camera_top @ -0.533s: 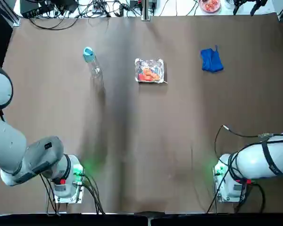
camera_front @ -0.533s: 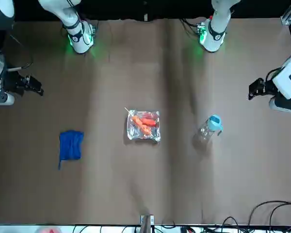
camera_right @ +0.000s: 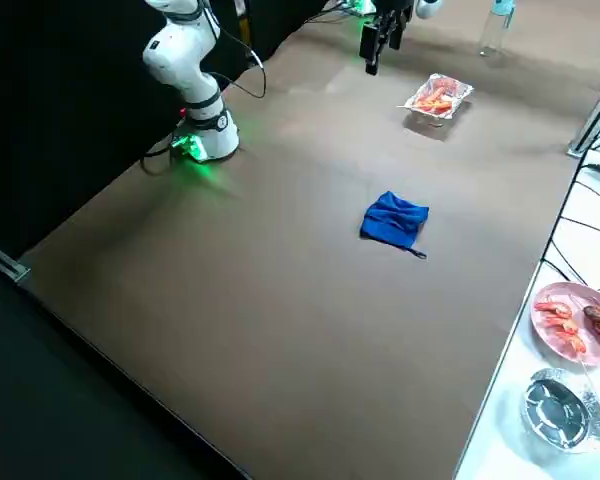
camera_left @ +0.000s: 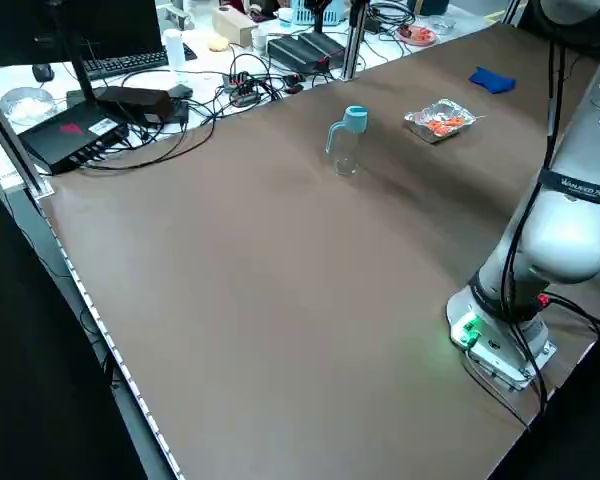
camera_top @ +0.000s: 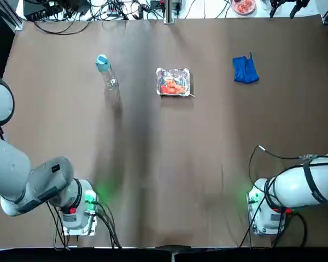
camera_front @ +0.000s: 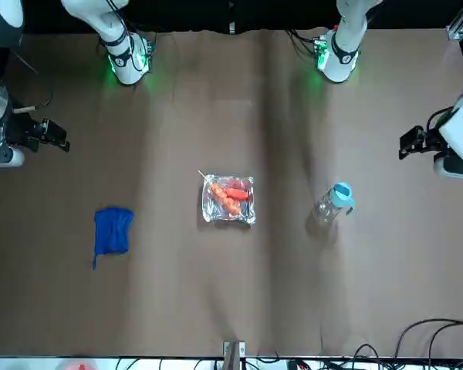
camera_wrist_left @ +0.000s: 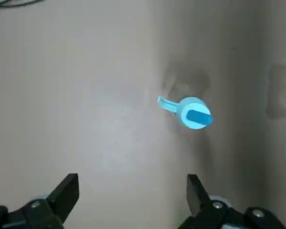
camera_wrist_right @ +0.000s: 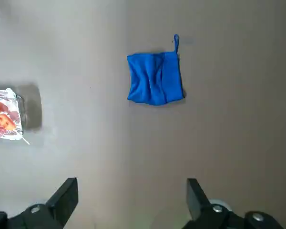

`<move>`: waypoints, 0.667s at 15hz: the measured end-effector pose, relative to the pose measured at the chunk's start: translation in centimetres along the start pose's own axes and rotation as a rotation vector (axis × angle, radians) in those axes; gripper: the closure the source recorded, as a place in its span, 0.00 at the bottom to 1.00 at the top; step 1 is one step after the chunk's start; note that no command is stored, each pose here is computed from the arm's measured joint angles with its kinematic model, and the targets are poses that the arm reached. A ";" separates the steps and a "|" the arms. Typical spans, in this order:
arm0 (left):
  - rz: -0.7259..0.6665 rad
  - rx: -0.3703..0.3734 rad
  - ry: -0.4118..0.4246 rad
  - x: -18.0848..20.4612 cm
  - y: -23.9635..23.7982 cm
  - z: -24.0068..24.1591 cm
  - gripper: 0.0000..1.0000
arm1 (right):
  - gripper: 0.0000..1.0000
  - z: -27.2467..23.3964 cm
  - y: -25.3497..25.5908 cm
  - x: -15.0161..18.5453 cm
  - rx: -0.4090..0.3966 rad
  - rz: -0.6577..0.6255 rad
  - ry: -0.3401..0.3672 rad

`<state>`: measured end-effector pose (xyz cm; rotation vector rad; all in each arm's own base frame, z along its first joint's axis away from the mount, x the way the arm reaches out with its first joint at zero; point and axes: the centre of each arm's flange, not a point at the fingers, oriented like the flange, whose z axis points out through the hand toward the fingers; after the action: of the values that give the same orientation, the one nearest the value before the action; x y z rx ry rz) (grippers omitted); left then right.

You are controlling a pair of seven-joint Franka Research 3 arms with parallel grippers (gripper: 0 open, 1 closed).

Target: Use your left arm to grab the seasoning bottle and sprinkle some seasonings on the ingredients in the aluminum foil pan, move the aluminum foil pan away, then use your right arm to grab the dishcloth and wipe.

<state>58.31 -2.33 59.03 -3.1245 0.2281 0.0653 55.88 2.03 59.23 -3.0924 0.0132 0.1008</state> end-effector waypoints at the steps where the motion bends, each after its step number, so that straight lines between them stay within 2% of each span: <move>1: -0.045 -0.003 -0.007 -0.1 -1.0 0.4 0.00 | 0.00 0.0 -0.1 0.0 0.001 -0.001 -0.001; 6: -0.356 -0.022 -0.069 -0.6 -5.8 3.5 0.00 | 0.00 0.1 -1.1 -0.1 0.000 -0.019 -0.002; 10: -0.633 -0.072 -0.159 -1.9 -8.4 7.3 0.00 | 0.00 0.1 -1.9 -0.1 -0.001 -0.034 -0.003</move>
<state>57.40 6.37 51.85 -3.0697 -0.7702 0.3143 55.76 3.96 59.22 -3.0919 -0.0402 0.1042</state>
